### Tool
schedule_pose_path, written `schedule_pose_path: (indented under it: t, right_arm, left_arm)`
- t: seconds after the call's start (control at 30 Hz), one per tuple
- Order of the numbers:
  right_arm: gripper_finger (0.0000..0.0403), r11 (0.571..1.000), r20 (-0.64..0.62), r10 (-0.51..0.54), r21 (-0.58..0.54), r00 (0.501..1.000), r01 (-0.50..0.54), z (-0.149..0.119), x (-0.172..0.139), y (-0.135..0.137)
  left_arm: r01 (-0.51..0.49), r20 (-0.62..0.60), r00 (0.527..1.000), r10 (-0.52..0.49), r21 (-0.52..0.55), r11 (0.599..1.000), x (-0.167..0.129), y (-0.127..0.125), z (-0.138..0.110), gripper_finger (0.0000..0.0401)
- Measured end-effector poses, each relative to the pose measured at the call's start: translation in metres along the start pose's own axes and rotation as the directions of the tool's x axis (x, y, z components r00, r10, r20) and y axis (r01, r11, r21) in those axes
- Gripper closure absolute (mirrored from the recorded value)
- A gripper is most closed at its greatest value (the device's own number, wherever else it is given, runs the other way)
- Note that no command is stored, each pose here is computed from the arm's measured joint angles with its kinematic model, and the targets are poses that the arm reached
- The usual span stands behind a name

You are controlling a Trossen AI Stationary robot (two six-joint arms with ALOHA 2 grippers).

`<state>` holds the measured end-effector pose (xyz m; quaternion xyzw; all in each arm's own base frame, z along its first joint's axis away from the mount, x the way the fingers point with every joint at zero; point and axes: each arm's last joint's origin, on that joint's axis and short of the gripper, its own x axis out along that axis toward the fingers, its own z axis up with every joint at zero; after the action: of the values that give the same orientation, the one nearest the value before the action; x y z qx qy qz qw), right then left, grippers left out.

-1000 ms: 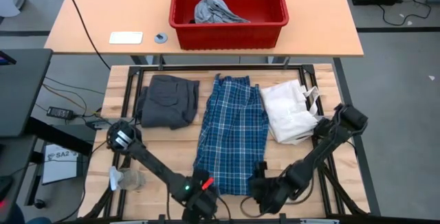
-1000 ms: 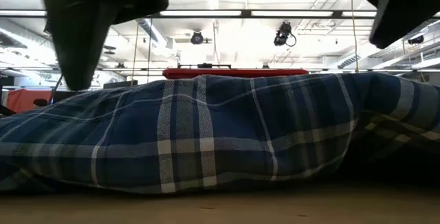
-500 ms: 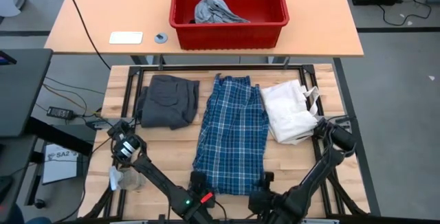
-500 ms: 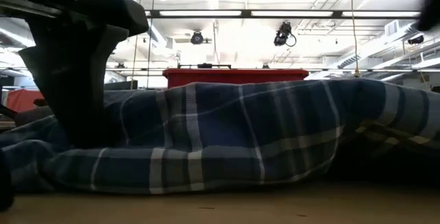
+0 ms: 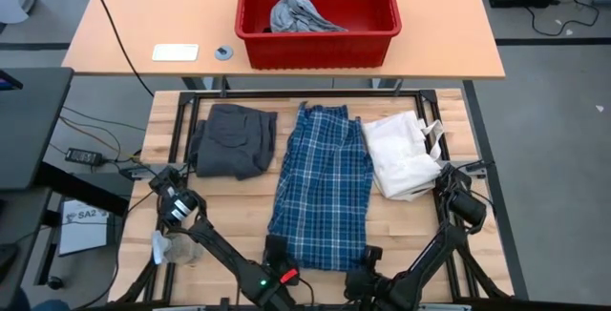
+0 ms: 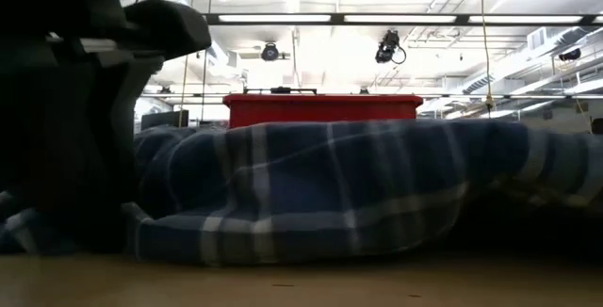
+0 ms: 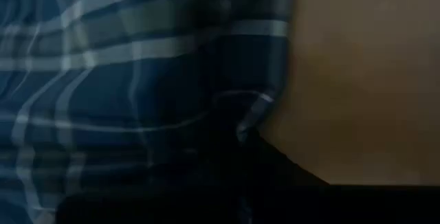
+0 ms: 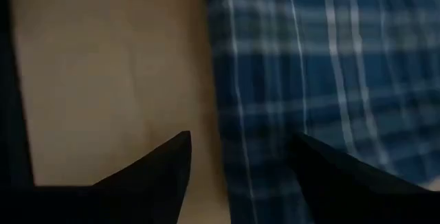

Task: Fold Laundry from Bin
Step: Fold the plaid pants

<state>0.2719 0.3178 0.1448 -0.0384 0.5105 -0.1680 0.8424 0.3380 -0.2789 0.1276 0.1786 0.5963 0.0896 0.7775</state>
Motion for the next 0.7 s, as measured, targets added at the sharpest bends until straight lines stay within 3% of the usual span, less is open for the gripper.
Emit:
schedule_pose_path:
  t: [0.17,0.27,0.4,0.6,0.7]
  right_arm:
    - [0.0194,0.990,-0.074,-0.050,0.129,0.996,0.060,-0.008,0.013,-0.006]
    - [0.0265,0.980,-0.080,-0.069,0.183,0.994,0.083,-0.010,0.019,-0.009]
    - [0.0381,0.987,-0.084,-0.041,0.150,0.996,0.053,-0.010,0.022,-0.008]
    - [0.0394,0.991,-0.130,0.097,0.102,0.987,-0.084,-0.006,-0.005,-0.001]
    - [0.0394,0.968,-0.117,0.240,0.103,0.964,-0.229,0.000,-0.035,0.004]
  left_arm:
    - [-0.036,-0.049,0.998,0.036,-0.002,0.999,-0.005,0.002,-0.008,0.0396]
    - [-0.012,-0.046,0.999,0.012,-0.008,1.000,-0.013,0.003,-0.010,0.0397]
    - [0.000,-0.069,0.998,-0.003,-0.042,0.999,-0.025,0.009,-0.013,0.0398]
    - [0.004,-0.071,0.997,-0.008,-0.052,0.999,-0.046,0.017,-0.018,0.0400]
    - [0.122,-0.026,0.992,-0.123,-0.045,0.992,-0.066,0.013,-0.018,0.0400]
